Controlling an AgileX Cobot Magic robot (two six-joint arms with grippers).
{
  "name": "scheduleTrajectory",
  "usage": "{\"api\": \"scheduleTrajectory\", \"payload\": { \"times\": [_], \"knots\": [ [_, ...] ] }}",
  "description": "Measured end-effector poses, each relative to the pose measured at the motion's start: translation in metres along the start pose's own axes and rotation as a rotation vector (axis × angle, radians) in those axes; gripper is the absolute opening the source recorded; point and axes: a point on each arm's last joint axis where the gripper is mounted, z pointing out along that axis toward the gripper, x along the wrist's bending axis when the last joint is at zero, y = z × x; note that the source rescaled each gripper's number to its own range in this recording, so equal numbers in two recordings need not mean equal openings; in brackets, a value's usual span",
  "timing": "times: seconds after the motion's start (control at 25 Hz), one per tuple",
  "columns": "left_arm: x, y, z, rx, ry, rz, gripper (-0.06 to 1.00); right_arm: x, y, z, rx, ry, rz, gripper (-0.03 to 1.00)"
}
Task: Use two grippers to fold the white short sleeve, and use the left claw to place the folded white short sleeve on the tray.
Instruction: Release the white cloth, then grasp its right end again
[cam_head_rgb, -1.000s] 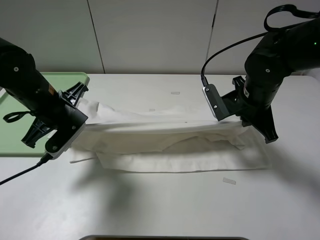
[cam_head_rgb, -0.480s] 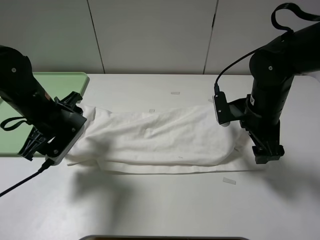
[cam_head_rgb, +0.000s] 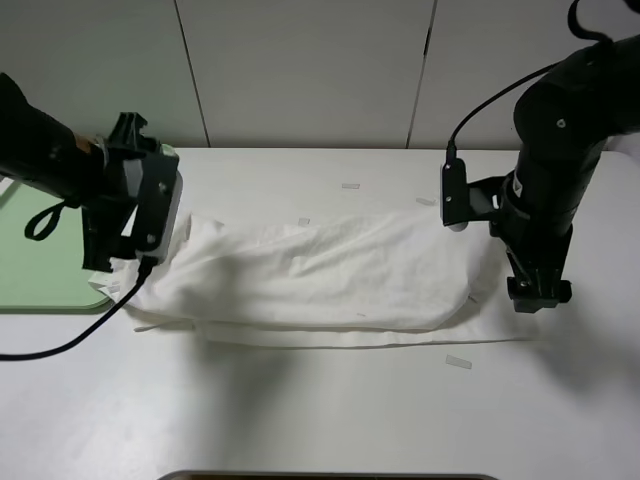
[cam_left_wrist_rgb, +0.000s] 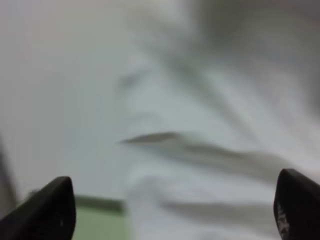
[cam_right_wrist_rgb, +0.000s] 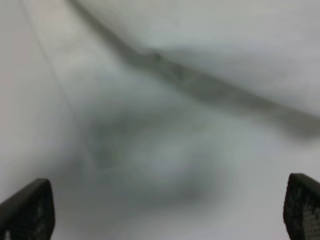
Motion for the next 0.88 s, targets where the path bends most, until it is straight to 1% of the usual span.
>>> {"api": "scheduleTrajectory", "payload": {
  "times": [0.12,0.16,0.2,0.24,0.32,0.36,0.44,0.48,0.6,0.68,0.72,0.76,0.84,0.88],
  "knots": [
    [0.01,0.002,-0.014,-0.022,0.112,-0.099,0.79,-0.001,-0.008,-0.022,-0.024,-0.087,0.063,1.0],
    [0.01,0.002,-0.014,-0.022,0.112,-0.099,0.79,-0.001,-0.01,-0.028,-0.037,-0.106,0.08,1.0],
    [0.013,0.002,-0.02,-0.032,0.149,-0.132,0.79,-0.001,-0.013,-0.035,-0.051,-0.126,0.098,1.0],
    [0.018,0.003,-0.031,-0.052,0.21,-0.185,0.79,0.0,-0.015,-0.041,-0.063,-0.143,0.111,1.0],
    [0.023,0.004,-0.05,-0.085,0.296,-0.255,0.79,0.002,-0.021,-0.057,-0.096,-0.191,0.132,1.0],
    [0.027,0.005,-0.068,-0.119,0.367,-0.318,0.79,0.004,-0.024,-0.066,-0.118,-0.218,0.145,1.0],
    [0.029,0.006,-0.086,-0.164,0.433,-0.397,0.79,0.006,-0.029,-0.083,-0.181,-0.284,0.181,1.0],
    [0.029,0.006,-0.086,-0.164,0.433,-0.397,0.79,0.008,-0.031,-0.092,-0.22,-0.319,0.211,1.0],
    [0.029,0.01,-0.108,-0.226,0.491,-0.481,0.79,0.015,-0.042,-0.121,-0.332,-0.427,0.288,1.0],
    [0.024,0.013,-0.126,-0.27,0.512,-0.528,0.82,0.021,-0.05,-0.138,-0.391,-0.486,0.328,1.0],
    [0.017,0.016,-0.141,-0.29,0.505,-0.536,0.88,0.024,-0.054,-0.145,-0.412,-0.508,0.344,1.0],
    [0.013,0.016,-0.146,-0.291,0.494,-0.535,0.92,0.028,-0.058,-0.151,-0.434,-0.526,0.362,1.0],
    [0.003,0.016,-0.158,-0.292,0.462,-0.549,0.97,0.038,-0.067,-0.166,-0.498,-0.557,0.416,1.0],
    [-0.002,0.016,-0.163,-0.296,0.438,-0.577,0.98,0.046,-0.072,-0.175,-0.555,-0.567,0.458,1.0]
  ]
}}
